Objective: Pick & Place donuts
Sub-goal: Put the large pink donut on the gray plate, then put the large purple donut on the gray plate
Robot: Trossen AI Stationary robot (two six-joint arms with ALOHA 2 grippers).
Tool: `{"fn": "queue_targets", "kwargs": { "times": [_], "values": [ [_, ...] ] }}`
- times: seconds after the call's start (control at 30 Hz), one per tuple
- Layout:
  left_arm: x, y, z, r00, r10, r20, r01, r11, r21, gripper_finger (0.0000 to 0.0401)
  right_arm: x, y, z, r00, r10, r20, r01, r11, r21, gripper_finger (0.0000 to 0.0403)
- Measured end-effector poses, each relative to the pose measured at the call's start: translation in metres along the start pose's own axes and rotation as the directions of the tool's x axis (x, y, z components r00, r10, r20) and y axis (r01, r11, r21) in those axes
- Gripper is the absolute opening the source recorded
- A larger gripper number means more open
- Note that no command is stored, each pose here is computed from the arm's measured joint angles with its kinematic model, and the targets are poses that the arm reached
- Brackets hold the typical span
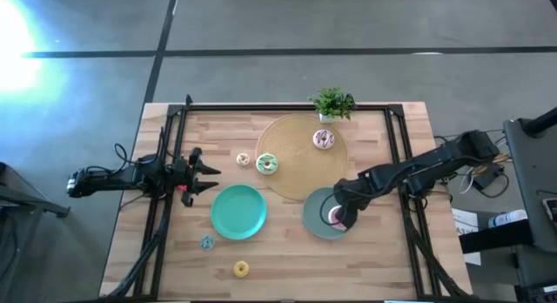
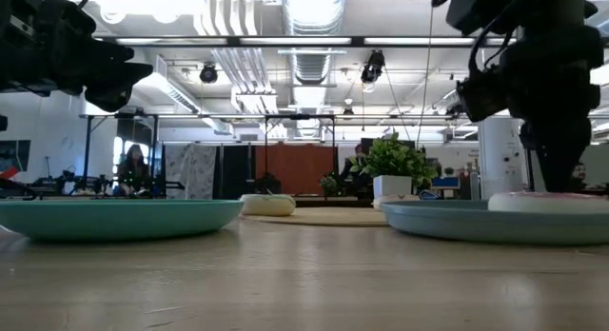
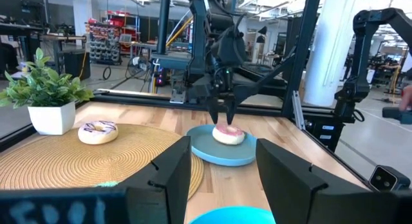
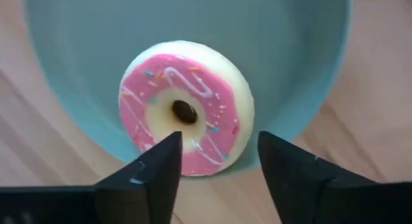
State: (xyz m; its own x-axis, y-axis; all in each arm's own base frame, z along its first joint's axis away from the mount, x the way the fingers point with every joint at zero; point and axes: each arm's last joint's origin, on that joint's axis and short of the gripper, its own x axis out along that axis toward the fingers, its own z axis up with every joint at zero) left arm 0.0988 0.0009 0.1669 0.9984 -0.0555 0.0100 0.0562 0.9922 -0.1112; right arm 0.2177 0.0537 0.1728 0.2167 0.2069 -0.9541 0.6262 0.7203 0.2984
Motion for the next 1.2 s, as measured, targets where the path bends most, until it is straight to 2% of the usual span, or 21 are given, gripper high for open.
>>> {"fn": "queue_targets", "kwargs": {
  "times": [0.13, 0.2, 0.27, 0.33, 0.47, 0.67, 0.83, 1.0, 1.2],
  "values": [
    [0.0, 0.0, 0.0, 1.0, 0.0, 0.0, 0.0, 1.0, 0.0, 0.0149, -0.011, 0.001, -0.002, 0.999, 0.034, 0.027, -0.033, 0.999, -0.031, 0.0228],
    [0.0, 0.0, 0.0, 1.0, 0.0, 0.0, 0.0, 1.0, 0.0, 0.0149, -0.02, 0.0, -0.002, 0.996, 0.013, 0.083, -0.011, 1.0, -0.024, 0.0233],
    [0.0, 0.0, 0.0, 1.0, 0.0, 0.0, 0.0, 1.0, 0.0, 0.0149, -0.028, -0.003, -0.001, 0.984, -0.03, 0.175, 0.024, 0.999, 0.034, 0.0235],
    [0.0, 0.0, 0.0, 1.0, -0.001, 0.0, 0.001, 1.0, 0.0, 0.0149, -0.033, -0.009, 0.006, 0.964, -0.077, 0.254, 0.037, 0.987, 0.157, 0.0234],
    [0.0, 0.0, 0.0, 1.0, 0.0, 0.0, 0.0, 1.0, 0.0, 0.0149, -0.038, -0.029, 0.03, 0.921, -0.161, 0.353, 0.012, 0.921, 0.389, 0.0231],
    [0.0, 0.0, 0.0, 1.0, 0.0, 0.0, 0.0, 1.0, 0.0, 0.0149, -0.049, -0.07, 0.071, 0.861, -0.257, 0.439, -0.052, 0.813, 0.579, 0.0228],
    [0.0, 0.0, 0.0, 1.0, -0.001, 0.0, 0.001, 1.0, 0.0, 0.0149, -0.062, -0.106, 0.097, 0.813, -0.29, 0.504, -0.141, 0.743, 0.654, 0.0224],
    [0.0, 0.0, 0.0, 1.0, 0.0, -0.001, 0.0, 1.0, 0.0, 0.0149, -0.067, -0.126, 0.121, 0.776, -0.22, 0.591, -0.24, 0.764, 0.599, 0.0225],
    [0.0, 0.0, 0.0, 1.0, 0.0, 0.0, 0.0, 1.0, 0.0, 0.0149, -0.049, -0.141, 0.14, 0.827, -0.262, 0.498, -0.172, 0.724, 0.668, 0.0211]
  ]
}}
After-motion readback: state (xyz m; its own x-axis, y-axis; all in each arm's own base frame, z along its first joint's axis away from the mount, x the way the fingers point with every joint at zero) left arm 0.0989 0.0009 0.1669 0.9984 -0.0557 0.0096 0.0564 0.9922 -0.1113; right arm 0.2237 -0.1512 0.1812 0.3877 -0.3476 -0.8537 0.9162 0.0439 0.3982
